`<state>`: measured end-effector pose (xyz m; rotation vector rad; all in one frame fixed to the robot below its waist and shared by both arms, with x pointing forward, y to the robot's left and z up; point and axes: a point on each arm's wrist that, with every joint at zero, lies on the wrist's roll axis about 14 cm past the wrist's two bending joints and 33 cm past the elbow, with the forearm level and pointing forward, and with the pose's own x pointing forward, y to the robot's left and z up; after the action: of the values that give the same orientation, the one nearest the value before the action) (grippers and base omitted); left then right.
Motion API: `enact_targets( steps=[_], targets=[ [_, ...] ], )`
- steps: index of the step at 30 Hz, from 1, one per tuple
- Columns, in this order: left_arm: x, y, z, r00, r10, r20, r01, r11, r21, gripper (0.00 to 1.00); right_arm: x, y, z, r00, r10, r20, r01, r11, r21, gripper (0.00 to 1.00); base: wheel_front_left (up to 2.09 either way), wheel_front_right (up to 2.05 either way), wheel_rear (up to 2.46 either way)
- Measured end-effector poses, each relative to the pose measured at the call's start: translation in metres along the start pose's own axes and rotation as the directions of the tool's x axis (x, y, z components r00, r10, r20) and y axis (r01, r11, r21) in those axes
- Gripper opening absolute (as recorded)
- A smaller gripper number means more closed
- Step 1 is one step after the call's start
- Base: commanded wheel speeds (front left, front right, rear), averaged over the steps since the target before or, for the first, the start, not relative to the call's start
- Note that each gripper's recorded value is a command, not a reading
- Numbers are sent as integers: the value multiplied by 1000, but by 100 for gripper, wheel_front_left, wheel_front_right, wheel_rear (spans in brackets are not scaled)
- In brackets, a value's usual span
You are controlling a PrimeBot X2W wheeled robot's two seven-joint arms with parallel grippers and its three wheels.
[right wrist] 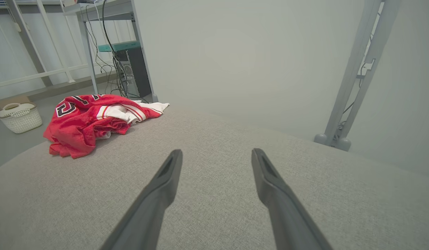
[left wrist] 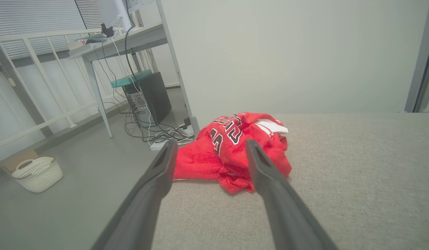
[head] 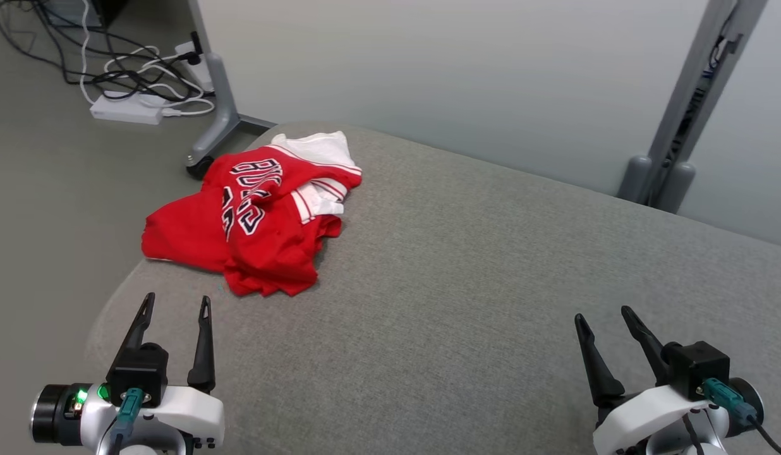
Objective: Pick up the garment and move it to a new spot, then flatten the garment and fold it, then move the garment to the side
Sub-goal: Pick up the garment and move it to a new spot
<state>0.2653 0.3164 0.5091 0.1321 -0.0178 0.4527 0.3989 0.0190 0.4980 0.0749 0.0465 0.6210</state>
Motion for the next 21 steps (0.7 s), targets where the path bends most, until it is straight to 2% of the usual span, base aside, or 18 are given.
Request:
enact_targets(
  steps=[9,21],
  targets=[
    [-16,31,-3,995,96,-9,-96,995,5,100,16,33,-4,995,104,-13,-104,995,5,100,0,0,0],
    [-15,26,-1,996,91,5,-91,995,-33,100,18,36,-8,993,115,-23,-114,993,8,100,0,0,0]
  ],
)
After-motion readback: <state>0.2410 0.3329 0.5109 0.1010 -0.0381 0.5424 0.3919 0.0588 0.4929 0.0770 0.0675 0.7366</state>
